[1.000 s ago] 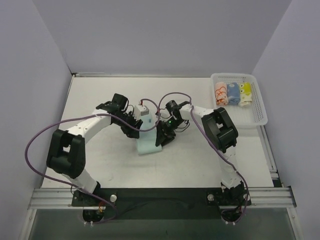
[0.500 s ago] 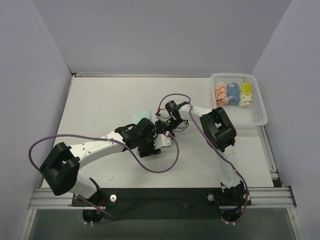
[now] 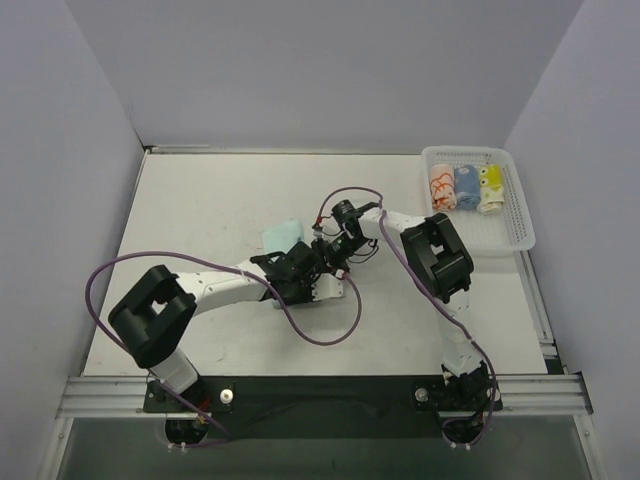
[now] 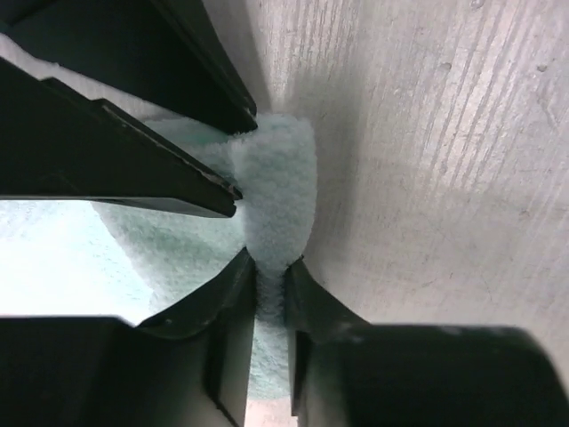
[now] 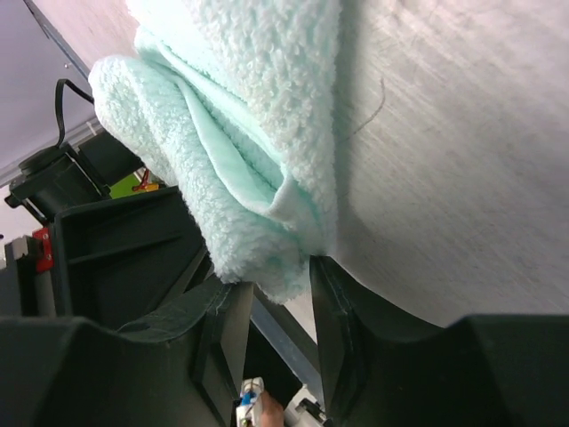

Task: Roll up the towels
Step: Roll the towel

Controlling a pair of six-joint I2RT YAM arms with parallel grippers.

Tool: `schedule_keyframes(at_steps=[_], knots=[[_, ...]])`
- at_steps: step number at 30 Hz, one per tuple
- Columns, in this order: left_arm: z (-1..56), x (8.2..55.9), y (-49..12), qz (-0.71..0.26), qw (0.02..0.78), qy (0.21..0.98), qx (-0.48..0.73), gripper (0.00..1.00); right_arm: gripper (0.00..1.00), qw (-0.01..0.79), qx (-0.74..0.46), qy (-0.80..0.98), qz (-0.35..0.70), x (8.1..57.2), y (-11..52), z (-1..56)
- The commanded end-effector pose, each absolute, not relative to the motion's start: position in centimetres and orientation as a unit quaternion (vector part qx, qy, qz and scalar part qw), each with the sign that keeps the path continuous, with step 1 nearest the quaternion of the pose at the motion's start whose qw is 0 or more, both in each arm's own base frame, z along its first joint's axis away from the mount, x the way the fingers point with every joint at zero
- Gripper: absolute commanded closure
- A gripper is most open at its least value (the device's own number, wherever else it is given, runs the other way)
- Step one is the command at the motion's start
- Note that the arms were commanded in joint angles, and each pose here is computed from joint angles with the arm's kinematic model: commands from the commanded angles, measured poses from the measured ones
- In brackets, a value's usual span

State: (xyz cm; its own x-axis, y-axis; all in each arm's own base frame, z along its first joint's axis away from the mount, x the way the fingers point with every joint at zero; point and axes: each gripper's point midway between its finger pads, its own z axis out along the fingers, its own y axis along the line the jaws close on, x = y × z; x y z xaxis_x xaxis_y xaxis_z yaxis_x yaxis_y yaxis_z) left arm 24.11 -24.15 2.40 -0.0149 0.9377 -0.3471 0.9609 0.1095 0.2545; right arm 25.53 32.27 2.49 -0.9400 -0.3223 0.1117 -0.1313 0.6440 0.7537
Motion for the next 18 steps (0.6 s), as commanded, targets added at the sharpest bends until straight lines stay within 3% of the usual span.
schedule_keyframes(at_steps=[1, 4, 6, 10, 18], knots=[[2.0, 22.9, -24.4, -0.075, 0.198, 0.708, 0.674, 0.76, 0.66, 0.098, 0.127, -0.891, -0.425, 26.6, 31.8, 5.0], [2.5, 21.0, -24.8, -0.152, 0.151, 0.702, 0.679, 0.9, 0.56, 0.053, 0.116, -0.893, -0.431, 28.9, 29.5, 7.0], [3.0, 20.4, -24.1, -0.195, 0.111, 0.708, 0.67, 0.93, 0.51, 0.007, 0.113, -0.898, -0.425, 30.9, 26.8, 8.0], [3.9, 19.1, -23.6, -0.287, 0.033, 0.716, 0.636, 0.95, 0.38, -0.099, 0.141, -0.897, -0.408, 33.2, 22.4, 12.5], [5.2, 20.9, -24.4, -0.414, -0.06, 0.723, 0.55, 0.93, 0.32, -0.243, 0.278, -0.878, -0.305, 29.7, 17.1, 16.8]])
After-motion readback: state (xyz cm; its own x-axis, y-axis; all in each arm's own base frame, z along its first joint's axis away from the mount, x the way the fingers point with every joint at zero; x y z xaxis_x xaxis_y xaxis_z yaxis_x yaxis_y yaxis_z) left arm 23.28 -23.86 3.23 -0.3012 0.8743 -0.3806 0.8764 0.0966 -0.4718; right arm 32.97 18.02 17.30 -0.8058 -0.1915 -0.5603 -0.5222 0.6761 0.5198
